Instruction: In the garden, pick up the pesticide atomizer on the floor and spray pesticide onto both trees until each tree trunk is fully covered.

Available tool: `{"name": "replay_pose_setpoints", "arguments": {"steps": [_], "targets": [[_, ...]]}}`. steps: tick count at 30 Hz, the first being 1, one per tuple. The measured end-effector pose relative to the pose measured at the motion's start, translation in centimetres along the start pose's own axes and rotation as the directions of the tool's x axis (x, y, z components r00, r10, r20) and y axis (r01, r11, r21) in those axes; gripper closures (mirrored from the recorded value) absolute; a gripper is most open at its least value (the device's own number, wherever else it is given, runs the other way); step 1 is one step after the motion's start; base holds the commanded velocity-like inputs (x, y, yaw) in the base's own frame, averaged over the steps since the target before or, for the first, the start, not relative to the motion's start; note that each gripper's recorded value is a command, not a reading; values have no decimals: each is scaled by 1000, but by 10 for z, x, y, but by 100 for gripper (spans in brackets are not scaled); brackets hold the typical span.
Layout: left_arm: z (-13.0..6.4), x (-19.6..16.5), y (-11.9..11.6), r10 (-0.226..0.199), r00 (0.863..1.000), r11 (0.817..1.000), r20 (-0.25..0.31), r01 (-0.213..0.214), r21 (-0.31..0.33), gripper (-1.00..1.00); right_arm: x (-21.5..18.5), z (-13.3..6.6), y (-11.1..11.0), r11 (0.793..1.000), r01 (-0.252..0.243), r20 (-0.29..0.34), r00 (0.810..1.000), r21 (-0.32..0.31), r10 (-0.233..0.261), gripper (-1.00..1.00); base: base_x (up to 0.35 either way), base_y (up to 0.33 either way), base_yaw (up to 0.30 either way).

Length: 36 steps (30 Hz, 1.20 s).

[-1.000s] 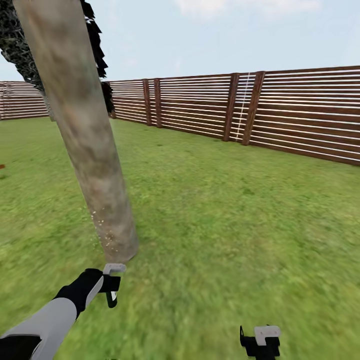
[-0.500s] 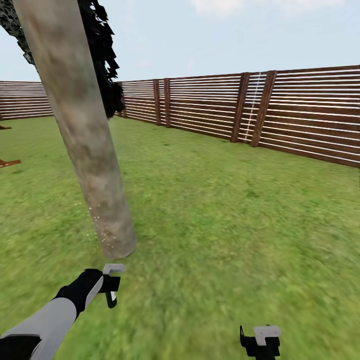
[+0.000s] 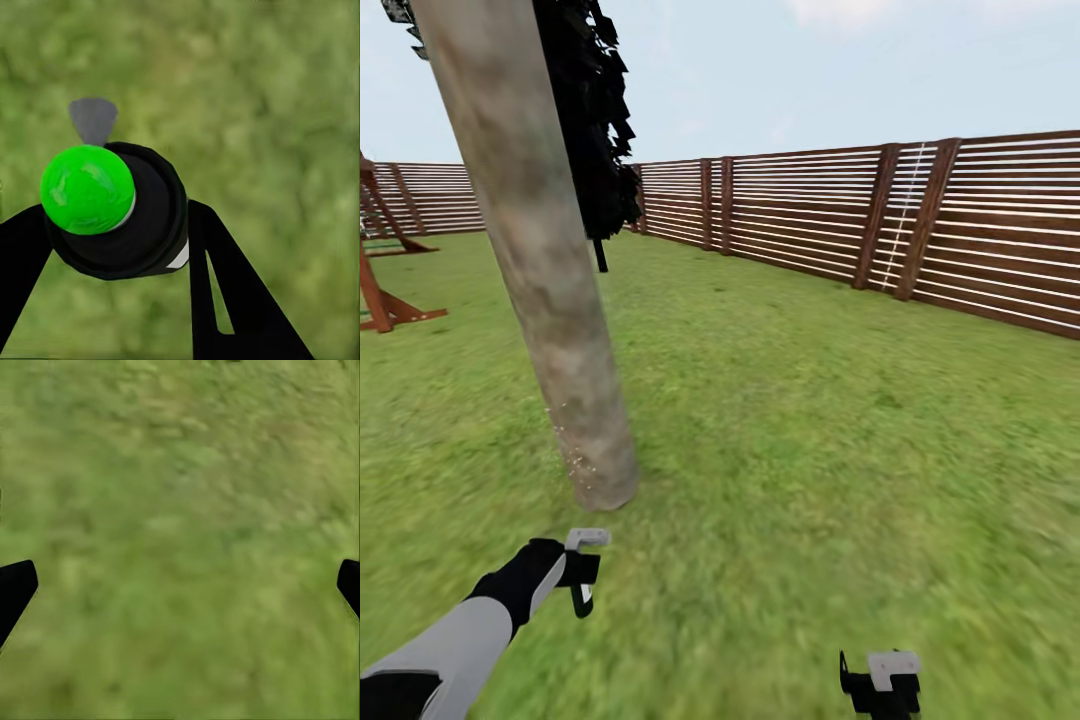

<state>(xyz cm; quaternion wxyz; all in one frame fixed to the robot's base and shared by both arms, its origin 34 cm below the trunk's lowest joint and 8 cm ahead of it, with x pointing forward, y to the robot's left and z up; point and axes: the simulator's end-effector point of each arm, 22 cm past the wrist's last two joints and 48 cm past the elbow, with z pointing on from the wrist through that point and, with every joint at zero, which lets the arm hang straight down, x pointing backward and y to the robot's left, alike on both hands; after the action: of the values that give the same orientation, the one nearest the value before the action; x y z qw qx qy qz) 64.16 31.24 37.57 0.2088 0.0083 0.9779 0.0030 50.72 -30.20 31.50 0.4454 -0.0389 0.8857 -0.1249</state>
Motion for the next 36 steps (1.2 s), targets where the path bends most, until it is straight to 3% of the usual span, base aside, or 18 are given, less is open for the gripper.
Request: {"name": "replay_pose_setpoints", "arguments": {"steps": [13,18,25,36], "targets": [[1,2,-1,1,1000,1000,-1,-1,2,100,0,0,0,1000,0,0,1000,0,0,-100,286,-144,275],[1,2,-1,1,1000,1000,-1,-1,2,100,1,0,-1,1000,2,-1,1000,0,-2,-100,261,-177,48],[1,2,-4,2,1000,1000,0,-2,5,100,2,-1,-1,1000,1,-3,1000,1,-1,-100,36,-268,13],[1,2,-3,2,1000,1000,0,-2,3,100,2,-1,-1,1000,2,-3,1000,0,-2,-100,5,-273,254]]}}
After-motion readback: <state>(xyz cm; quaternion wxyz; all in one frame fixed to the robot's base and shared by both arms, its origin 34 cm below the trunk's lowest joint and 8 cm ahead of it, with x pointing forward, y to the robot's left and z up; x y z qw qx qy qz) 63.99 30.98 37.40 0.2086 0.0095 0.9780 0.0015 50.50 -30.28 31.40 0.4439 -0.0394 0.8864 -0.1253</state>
